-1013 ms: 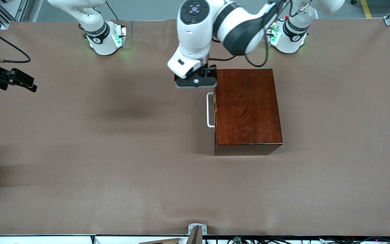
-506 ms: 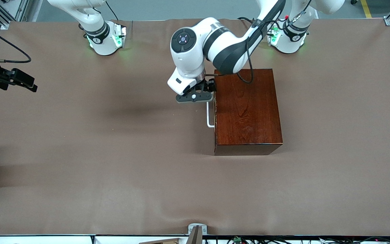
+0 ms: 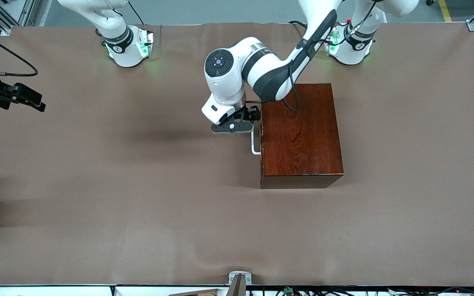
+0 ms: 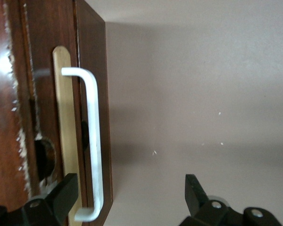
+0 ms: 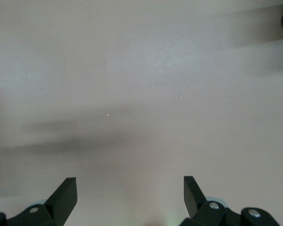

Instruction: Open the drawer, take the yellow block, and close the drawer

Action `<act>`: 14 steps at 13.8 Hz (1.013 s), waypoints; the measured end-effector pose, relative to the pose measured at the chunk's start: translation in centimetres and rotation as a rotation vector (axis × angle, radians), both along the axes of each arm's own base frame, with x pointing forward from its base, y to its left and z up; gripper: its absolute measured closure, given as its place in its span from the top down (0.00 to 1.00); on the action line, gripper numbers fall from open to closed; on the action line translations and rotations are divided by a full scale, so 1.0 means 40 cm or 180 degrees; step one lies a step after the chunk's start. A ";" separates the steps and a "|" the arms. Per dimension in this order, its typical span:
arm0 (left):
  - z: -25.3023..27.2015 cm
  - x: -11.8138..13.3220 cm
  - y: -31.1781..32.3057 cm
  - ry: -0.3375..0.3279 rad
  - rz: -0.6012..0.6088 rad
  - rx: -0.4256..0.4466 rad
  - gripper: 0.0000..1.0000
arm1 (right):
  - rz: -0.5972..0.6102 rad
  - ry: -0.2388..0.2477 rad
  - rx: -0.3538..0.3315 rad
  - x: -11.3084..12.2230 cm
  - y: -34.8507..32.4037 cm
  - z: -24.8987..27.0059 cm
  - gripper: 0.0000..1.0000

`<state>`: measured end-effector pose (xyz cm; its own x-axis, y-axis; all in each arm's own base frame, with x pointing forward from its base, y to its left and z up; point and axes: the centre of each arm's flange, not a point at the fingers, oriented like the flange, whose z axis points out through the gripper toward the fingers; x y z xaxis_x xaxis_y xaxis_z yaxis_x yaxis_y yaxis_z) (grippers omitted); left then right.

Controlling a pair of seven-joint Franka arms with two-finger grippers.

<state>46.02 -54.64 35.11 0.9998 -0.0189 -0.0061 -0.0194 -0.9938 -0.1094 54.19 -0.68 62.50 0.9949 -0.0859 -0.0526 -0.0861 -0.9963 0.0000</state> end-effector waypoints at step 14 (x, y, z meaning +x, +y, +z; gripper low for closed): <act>-0.107 0.002 0.009 -0.0033 -0.0145 0.0193 1.00 | -0.0001 0.0001 0.0000 0.000 0.000 0.000 1.00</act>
